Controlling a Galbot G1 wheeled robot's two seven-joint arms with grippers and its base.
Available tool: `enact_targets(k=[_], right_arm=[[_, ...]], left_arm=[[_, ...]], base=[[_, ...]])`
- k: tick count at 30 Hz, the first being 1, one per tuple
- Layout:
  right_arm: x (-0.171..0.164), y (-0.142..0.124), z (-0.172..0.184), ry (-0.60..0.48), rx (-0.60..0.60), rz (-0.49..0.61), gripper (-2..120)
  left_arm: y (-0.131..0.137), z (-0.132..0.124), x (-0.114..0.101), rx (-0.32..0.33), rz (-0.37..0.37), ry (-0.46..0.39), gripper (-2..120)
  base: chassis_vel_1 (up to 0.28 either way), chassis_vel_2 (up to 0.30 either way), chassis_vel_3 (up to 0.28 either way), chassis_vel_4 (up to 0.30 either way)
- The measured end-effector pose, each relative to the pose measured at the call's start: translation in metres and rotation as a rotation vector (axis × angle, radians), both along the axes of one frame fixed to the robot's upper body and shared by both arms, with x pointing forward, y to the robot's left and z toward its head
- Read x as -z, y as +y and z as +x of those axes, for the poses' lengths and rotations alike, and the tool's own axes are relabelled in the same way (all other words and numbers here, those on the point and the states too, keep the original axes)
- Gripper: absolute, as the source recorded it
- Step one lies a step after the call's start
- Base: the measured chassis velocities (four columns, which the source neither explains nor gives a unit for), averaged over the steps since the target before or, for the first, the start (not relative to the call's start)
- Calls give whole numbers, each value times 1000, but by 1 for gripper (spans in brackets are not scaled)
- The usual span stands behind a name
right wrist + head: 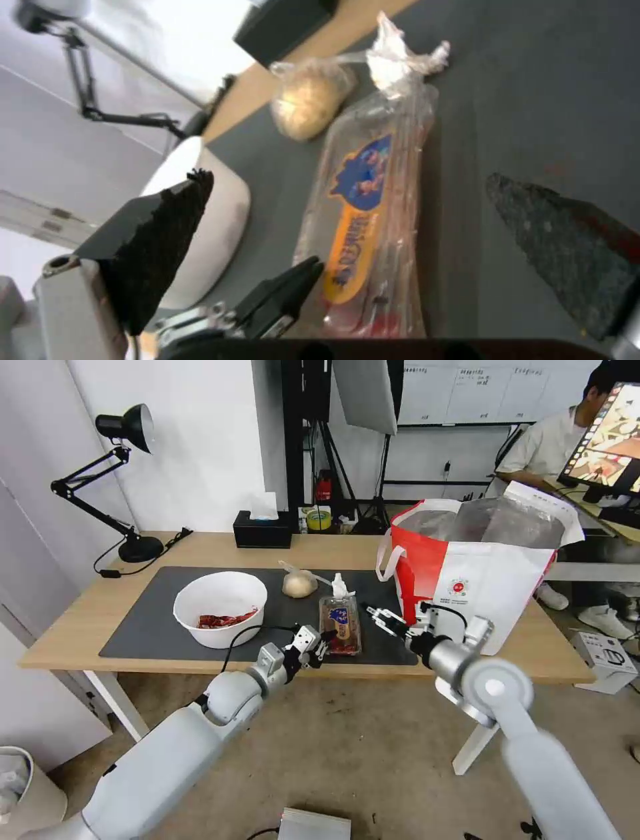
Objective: Pick up the trash from the table and place it into the takeout bag.
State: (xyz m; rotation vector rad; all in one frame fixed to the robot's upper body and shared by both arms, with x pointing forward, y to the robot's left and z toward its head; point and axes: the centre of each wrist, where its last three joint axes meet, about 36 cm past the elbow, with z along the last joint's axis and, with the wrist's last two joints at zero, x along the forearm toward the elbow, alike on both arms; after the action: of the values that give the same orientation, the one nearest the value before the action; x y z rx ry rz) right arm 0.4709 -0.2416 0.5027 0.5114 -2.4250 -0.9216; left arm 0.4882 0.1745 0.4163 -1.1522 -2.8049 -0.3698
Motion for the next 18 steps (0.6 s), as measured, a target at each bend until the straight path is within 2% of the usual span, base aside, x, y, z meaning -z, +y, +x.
enact_targets(k=[18], right_arm=[[0, 19, 46, 141, -30, -47, 100]], left_arm=[[3, 4, -1, 0, -2, -1, 0]], base=[[0, 0, 0, 0]])
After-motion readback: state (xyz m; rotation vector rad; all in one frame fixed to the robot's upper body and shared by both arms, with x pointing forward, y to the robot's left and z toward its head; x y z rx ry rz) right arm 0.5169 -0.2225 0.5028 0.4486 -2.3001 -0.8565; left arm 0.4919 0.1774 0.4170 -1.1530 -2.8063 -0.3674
